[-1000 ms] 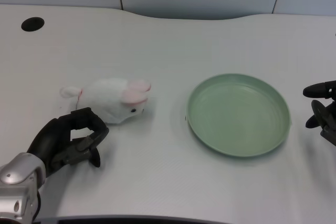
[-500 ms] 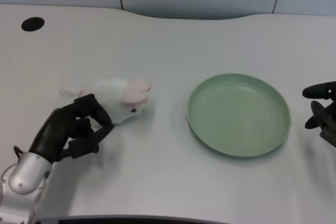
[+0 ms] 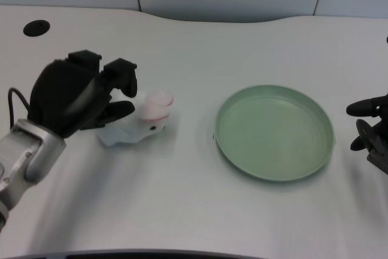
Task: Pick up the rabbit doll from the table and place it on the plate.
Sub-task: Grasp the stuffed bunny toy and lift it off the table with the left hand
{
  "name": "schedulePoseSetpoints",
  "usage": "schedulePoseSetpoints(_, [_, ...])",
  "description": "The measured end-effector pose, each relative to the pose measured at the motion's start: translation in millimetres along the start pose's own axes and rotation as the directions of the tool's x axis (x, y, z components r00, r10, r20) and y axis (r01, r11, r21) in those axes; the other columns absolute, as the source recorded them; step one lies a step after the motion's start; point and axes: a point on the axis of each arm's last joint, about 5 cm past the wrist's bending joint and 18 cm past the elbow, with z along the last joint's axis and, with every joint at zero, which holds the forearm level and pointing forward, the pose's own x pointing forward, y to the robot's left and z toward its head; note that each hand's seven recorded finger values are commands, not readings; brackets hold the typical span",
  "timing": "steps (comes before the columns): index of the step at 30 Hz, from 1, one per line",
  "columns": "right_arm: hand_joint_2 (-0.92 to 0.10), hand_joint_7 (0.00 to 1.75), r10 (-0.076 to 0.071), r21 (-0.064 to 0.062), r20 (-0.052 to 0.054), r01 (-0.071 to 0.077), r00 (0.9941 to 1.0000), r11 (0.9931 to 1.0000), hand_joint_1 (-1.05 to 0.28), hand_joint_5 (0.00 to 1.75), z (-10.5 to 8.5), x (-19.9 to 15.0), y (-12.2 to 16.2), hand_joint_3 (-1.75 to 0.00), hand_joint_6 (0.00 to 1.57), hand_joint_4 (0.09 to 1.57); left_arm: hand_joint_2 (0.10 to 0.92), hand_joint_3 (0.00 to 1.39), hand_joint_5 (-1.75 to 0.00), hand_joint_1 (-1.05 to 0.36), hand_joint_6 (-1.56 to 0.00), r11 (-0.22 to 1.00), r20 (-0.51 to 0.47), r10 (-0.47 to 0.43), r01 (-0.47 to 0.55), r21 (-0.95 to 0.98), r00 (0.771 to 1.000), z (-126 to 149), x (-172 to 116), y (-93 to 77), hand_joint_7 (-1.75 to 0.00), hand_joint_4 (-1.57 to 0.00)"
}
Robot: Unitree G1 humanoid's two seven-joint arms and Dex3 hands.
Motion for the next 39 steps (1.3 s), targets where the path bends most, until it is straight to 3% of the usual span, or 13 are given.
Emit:
schedulePoseSetpoints(1, [-0.92, 1.25, 0.001, 0.000, 0.001, -0.001, 1.00000, 1.00000, -0.19, 1.66, -0.1, 0.0, 0.0, -0.53, 0.38, 0.40, 0.921, 0.17, -1.18, -0.74, -0.52, 0.999, 0.007, -0.015, 0.015, 0.037, 1.000, -2, 5, 4.2, -0.57, -0.49])
schedulePoseSetpoints(2, [-0.92, 1.25, 0.001, -0.001, 0.002, -0.001, 1.00000, 1.00000, -0.20, 1.66, -0.2, -0.2, 0.0, -0.53, 0.38, 0.39, 0.921, 0.12, -0.79, -0.81, -0.49, 0.997, 0.009, -0.033, 0.033, 0.066, 0.999, -4, 8, 7.2, -0.29, -0.42])
schedulePoseSetpoints(4, [-0.92, 1.26, 0.003, -0.006, 0.005, -0.003, 0.99998, 0.99998, -0.20, 1.66, -0.2, -0.1, 0.6, -0.53, 0.38, 0.39, 0.921, 0.09, -0.51, -0.84, -0.49, 0.990, 0.007, -0.093, 0.091, 0.110, 0.996, -6, 13, 11.0, -0.11, -0.44])
schedulePoseSetpoints(5, [-0.92, 1.26, 0.003, -0.007, 0.004, -0.003, 0.99999, 0.99997, -0.21, 1.66, -0.4, -0.1, 0.8, -0.53, 0.38, 0.39, 0.919, 0.06, -0.35, -0.89, -0.41, 0.985, 0.006, -0.123, 0.121, 0.124, 0.992, -6, 15, 11.4, -0.04, -0.31])
schedulePoseSetpoints(7, [-0.92, 1.26, 0.003, -0.007, 0.004, -0.003, 0.99998, 0.99997, -0.21, 1.66, -0.6, -0.1, 1.1, -0.54, 0.38, 0.39, 0.920, 0.04, -0.26, -0.91, -0.36, 0.975, 0.004, -0.174, 0.172, 0.141, 0.985, -6, 18, 11.1, -0.01, -0.26])
schedulePoseSetpoints(8, [-0.92, 1.26, 0.003, -0.007, 0.004, -0.003, 0.99999, 0.99997, -0.21, 1.65, -0.7, -0.2, 1.1, -0.54, 0.38, 0.39, 0.921, 0.06, -0.18, -0.95, -0.27, 0.969, 0.005, -0.200, 0.197, 0.147, 0.980, -6, 20, 11.3, 0.00, -0.14])
schedulePoseSetpoints(12, [-0.92, 1.27, 0.006, -0.002, 0.009, -0.006, 0.99994, 0.99998, -0.22, 1.65, 0.5, 0.3, 3.0, -0.53, 0.38, 0.39, 0.921, 0.10, -0.04, -1.00, -0.11, 0.934, -0.013, -0.323, 0.322, 0.153, 0.946, -6, 28, 14.4, 0.00, -0.01])
schedulePoseSetpoints(16, [-0.92, 1.27, 0.006, 0.003, 0.008, -0.006, 0.99995, 0.99998, -0.21, 1.65, 0.2, 0.1, 3.4, -0.53, 0.38, 0.39, 0.921, 0.11, 0.00, -1.04, -0.04, 0.897, -0.043, -0.425, 0.427, 0.115, 0.904, -7, 34, 17.4, 0.00, 0.00])
schedulePoseSetpoints(21, [-0.92, 1.27, 0.004, 0.010, 0.004, -0.004, 0.99998, 0.99994, -0.22, 1.64, -0.8, -3.1, 3.1, -0.53, 0.37, 0.39, 0.912, 0.07, 0.00, -1.05, 0.00, 0.792, -0.105, -0.610, 0.608, -0.060, 0.785, -5, 55, 19.9, 0.00, 0.00])
schedulePoseSetpoints(25, [-0.92, 1.27, 0.001, 0.017, 0.004, -0.001, 0.99999, 0.99985, -0.22, 1.64, 0.6, -4.3, 2.2, -0.52, 0.38, 0.39, 0.897, 0.04, 0.00, -1.05, 0.00, 0.727, -0.129, -0.687, 0.674, -0.134, 0.715, 3, 71, 14.3, 0.00, 0.00])
schedulePoseSetpoints(27, [-0.92, 1.28, 0.001, 0.023, 0.004, -0.001, 0.99999, 0.99974, -0.22, 1.65, 0.5, -4.8, 1.6, -0.52, 0.37, 0.39, 0.886, 0.03, 0.00, -1.04, 0.00, 0.707, -0.140, -0.707, 0.691, -0.152, 0.693, 6, 77, 11.7, 0.00, 0.00])
schedulePoseSetpoints(30, [-0.92, 1.28, -0.005, 0.039, -0.004, 0.005, 0.99998, 0.99922, -0.22, 1.65, -0.6, -6.3, 0.3, -0.53, 0.37, 0.39, 0.883, 0.02, 0.00, -1.04, 0.00, 0.681, -0.149, -0.733, 0.715, -0.159, 0.664, 12, 83, 7.7, 0.00, 0.00])
schedulePoseSetpoints(39, [-0.92, 1.27, -0.007, 0.032, -0.004, 0.007, 0.99997, 0.99946, -0.22, 1.63, -1.3, -12.5, -1.2, -0.54, 0.37, 0.38, 0.836, 0.00, 0.00, -1.05, -0.03, 0.633, -0.182, -0.771, 0.763, -0.129, 0.610, 30, 87, -11.2, -0.01, 0.00])
